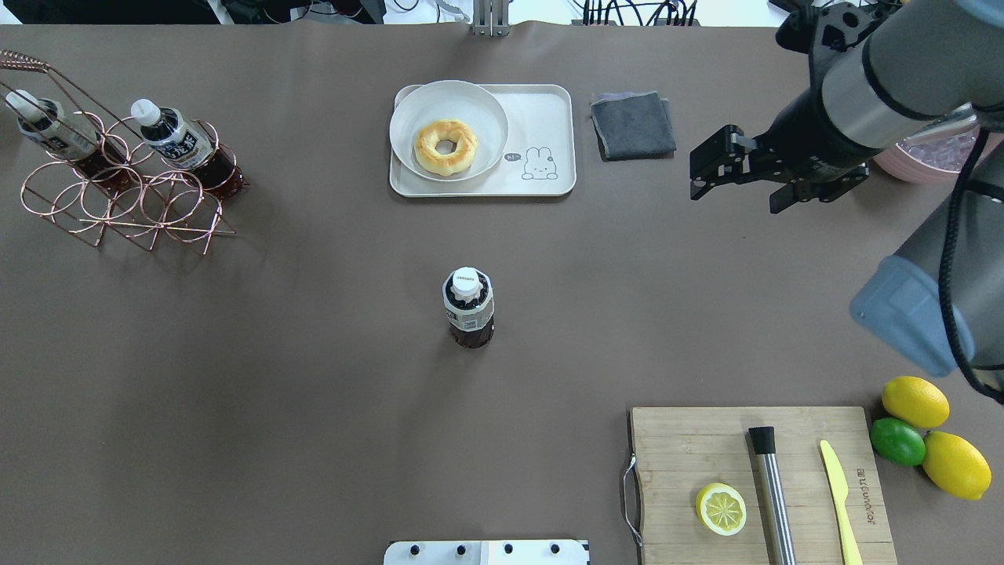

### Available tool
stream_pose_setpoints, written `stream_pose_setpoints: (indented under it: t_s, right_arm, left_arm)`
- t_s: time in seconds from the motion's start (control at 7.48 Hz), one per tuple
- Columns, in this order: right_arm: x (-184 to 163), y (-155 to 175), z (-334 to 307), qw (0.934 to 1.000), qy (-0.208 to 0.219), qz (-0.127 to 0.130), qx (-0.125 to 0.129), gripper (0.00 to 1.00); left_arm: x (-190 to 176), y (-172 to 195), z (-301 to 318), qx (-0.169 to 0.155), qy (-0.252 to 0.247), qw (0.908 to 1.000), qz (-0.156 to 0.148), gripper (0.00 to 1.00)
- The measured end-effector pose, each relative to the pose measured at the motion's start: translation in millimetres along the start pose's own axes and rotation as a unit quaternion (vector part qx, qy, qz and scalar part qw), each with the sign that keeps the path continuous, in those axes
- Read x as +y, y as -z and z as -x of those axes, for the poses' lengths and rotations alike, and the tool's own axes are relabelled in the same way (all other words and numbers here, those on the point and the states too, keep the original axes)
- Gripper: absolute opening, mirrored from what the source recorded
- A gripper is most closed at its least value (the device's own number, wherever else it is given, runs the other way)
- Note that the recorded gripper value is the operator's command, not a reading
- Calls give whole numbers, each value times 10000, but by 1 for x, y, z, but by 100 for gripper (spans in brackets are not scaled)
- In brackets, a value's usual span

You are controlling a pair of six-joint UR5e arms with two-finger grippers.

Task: Place tea on tray
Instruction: 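Move the right gripper over the standing tea bottle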

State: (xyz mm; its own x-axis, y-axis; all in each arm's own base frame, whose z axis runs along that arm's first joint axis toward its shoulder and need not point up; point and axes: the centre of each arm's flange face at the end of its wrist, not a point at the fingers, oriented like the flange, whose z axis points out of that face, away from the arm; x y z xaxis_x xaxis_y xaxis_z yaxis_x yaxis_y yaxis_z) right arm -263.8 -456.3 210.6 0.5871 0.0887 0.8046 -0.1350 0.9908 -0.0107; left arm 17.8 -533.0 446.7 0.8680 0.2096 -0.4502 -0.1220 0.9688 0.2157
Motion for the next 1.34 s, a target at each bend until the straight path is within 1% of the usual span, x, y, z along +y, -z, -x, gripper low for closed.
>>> stream_pose_setpoints:
  t_s: [0.13, 0.27, 0.4, 0.53, 0.94, 1.2, 1.34]
  right_arm:
    - [17, -10, 39, 9999, -37, 31, 134, 100]
    - [34, -14, 79, 9995, -58, 64, 314, 100]
    - [44, -17, 109, 9990, -98, 82, 431, 100]
    - [51, -21, 136, 9987, -110, 98, 478, 100]
    - [59, -30, 217, 9983, -350, 81, 461, 100]
    - [70, -48, 249, 9974, -418, 62, 591, 100]
    - [75, -64, 259, 9967, -364, 72, 716, 100]
  left_arm:
    - [3, -4, 30, 124, 33, 9999, 72, 97]
    - [8, -5, 48, 279, 131, 9995, 102, 97]
    - [12, -6, 63, 351, 247, 9990, 114, 97]
    - [16, -9, 81, 379, 265, 9988, 142, 97]
    - [25, -27, 134, 604, 32, 9978, 263, 97]
    - [34, -27, 154, 638, 23, 9977, 245, 97]
    - [37, -24, 161, 633, 59, 9977, 220, 97]
